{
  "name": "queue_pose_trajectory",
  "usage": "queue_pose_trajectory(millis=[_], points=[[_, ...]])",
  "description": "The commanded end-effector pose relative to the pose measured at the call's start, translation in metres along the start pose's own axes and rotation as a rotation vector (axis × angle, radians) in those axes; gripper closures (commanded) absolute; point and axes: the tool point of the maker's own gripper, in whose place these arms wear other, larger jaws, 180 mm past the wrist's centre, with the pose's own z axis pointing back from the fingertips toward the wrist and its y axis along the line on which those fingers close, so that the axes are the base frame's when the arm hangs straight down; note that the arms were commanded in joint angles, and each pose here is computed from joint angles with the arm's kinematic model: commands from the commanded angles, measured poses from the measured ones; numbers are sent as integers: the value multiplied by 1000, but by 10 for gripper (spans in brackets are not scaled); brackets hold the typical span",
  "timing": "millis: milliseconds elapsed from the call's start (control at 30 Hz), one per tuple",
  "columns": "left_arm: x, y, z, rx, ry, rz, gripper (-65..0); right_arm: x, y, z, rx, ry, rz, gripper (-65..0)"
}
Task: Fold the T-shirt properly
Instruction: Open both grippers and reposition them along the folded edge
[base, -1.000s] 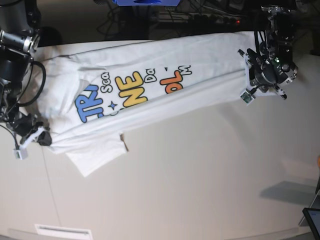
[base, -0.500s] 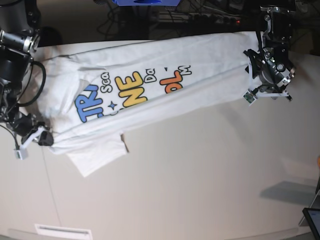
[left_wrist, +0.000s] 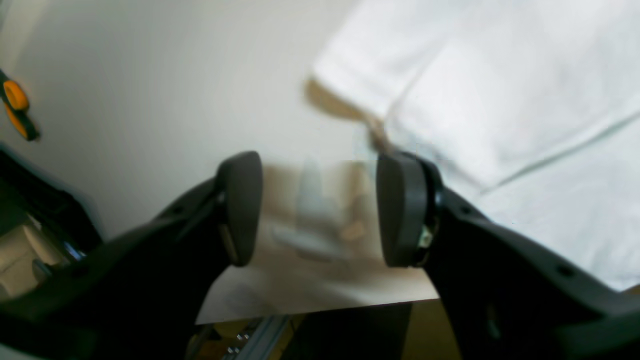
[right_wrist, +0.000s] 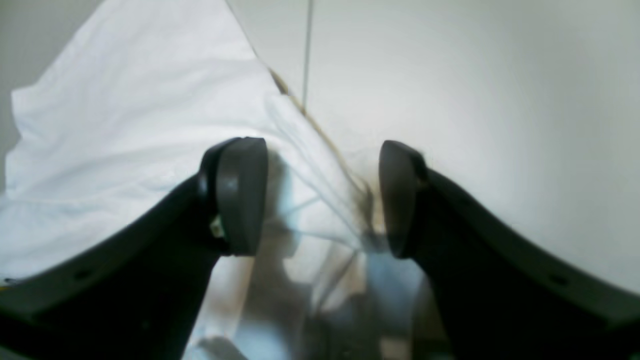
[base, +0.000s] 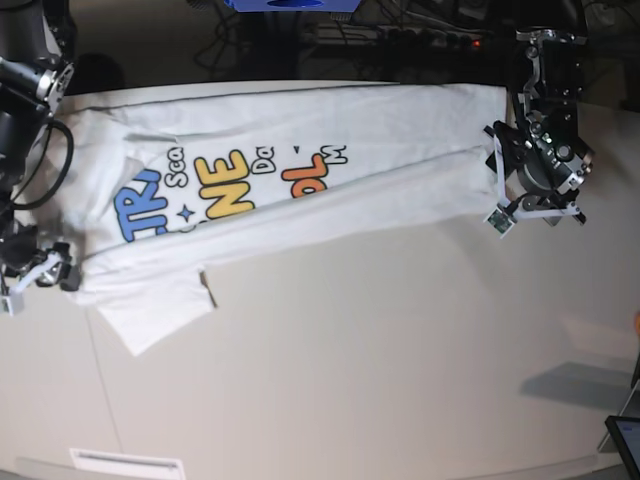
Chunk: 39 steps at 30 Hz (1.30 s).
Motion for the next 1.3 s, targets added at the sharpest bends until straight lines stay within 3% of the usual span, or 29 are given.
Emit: queue_pose_trajectory(millis=[0, 267, 400, 533, 600, 700, 800, 833, 967, 1267], points=[[1, 13, 5, 39, -2, -8, -358, 31, -2, 9, -2, -78, 36, -348], [21, 30, 11, 75, -57, 26, -354, 64, 13, 22, -7, -146, 125, -348], [21, 41, 16, 93, -96, 172, -353, 90, 15, 41, -83, -224, 160, -348], [32, 36, 28, 56, -209, 305, -344, 102, 56, 64, -68, -283, 330, -347], [23, 18, 25, -7, -218, 354, -260, 89, 84, 71, -33, -274, 429, -340], [21, -10, 23, -89, -298, 422, 0, 63, 108, 82, 4, -257, 496, -225], [25, -34, 27, -132, -416, 466, 0, 32, 110, 86, 10, -220, 515, -25], [26, -42, 29, -142, -455, 473, 0, 20, 109, 86, 2, -194, 525, 0], [26, -63, 41, -171, -581, 491, 0, -26, 99, 82, -63, -80, 542, -6], [19, -78, 26, -212, -554, 548, 0, -84, 105, 61, -176, 85, 569, -4]])
